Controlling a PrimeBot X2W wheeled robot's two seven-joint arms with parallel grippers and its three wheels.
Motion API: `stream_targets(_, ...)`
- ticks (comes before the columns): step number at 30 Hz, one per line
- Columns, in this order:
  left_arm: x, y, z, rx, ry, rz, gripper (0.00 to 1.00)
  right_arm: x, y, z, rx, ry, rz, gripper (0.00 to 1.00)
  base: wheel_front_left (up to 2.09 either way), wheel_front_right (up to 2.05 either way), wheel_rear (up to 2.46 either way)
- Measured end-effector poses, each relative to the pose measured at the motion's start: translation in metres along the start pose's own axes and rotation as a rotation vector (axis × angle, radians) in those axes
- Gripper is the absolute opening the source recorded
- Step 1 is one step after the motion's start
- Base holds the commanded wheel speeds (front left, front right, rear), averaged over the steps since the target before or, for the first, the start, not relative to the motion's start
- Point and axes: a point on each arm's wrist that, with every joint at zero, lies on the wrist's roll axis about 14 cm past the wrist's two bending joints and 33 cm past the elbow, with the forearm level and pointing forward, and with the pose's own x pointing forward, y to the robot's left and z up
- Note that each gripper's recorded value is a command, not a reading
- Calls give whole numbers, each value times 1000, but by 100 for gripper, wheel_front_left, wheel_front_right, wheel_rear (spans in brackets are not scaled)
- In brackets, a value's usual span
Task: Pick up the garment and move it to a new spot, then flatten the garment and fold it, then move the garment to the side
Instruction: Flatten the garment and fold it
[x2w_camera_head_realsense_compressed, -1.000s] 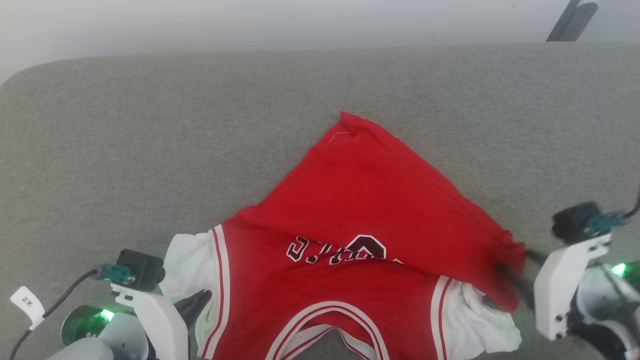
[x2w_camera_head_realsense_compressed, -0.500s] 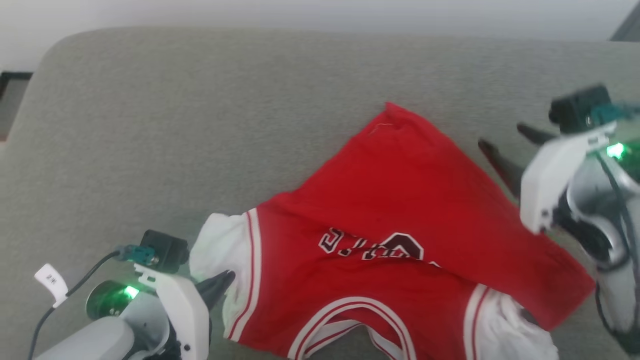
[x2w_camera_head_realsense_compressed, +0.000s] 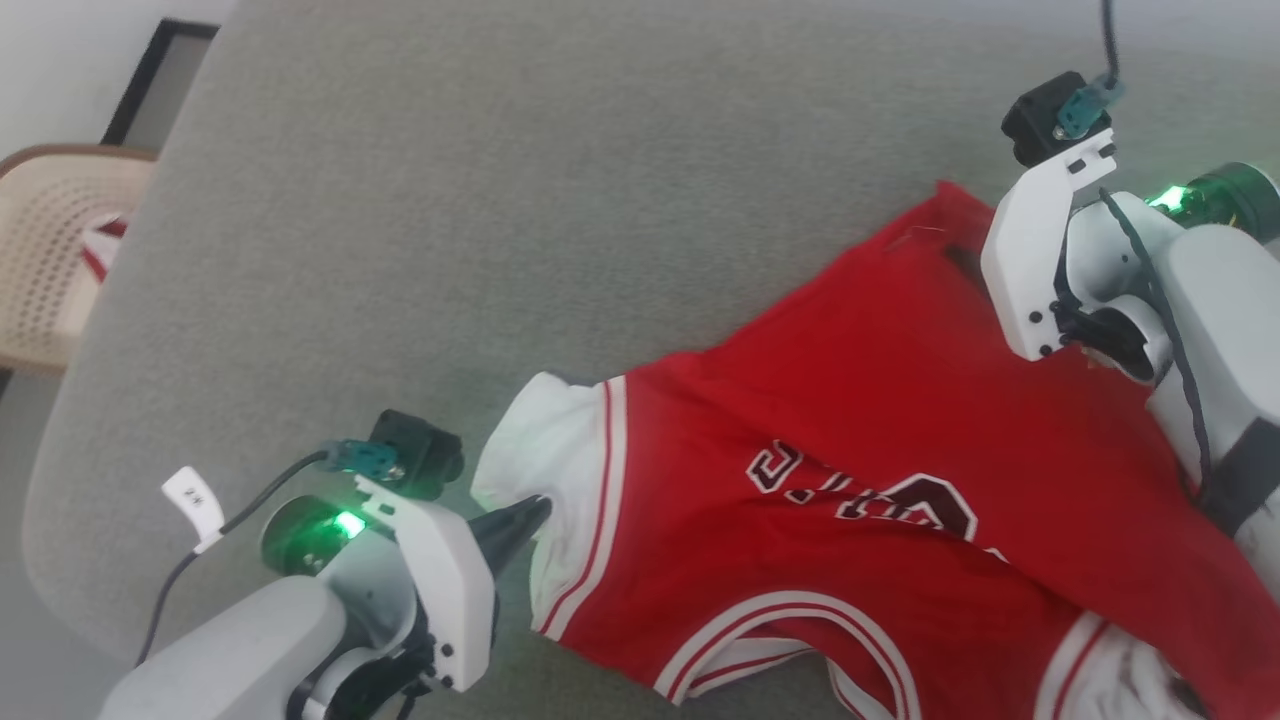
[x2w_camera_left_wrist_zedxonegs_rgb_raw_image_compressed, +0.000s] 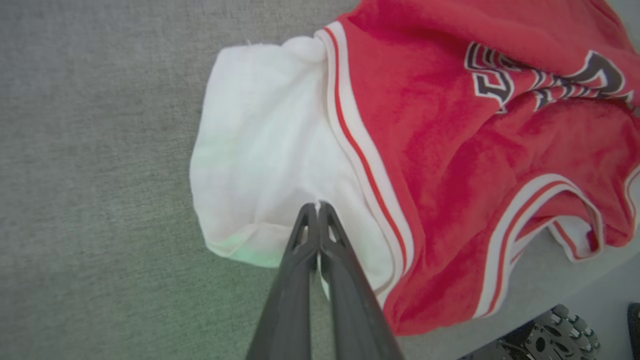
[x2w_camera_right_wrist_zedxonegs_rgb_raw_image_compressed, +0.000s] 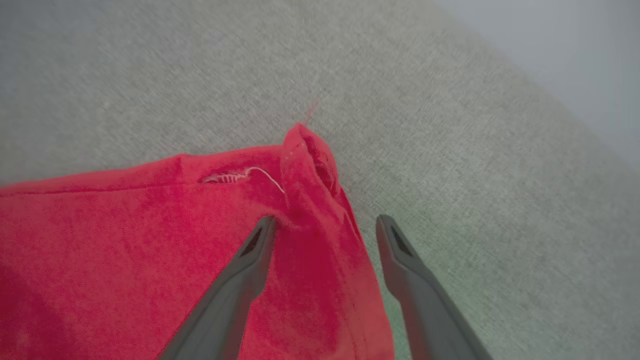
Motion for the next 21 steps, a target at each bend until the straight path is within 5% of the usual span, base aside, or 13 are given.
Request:
stream_targets(9, 0, 11, -9, -25, 16, 26, 0, 31, 7, -31, -14, 272, 30, 95, 0, 0, 0)
stream_targets(10, 0, 11, -10, -26, 17, 29, 0, 31, 8, -31, -13, 284, 33, 0, 0, 0, 0)
stream_targets(21, -1, 17, 7, -7, -15, 34, 0, 15, 6, -16, -20, 204, 35, 0, 0, 0, 0)
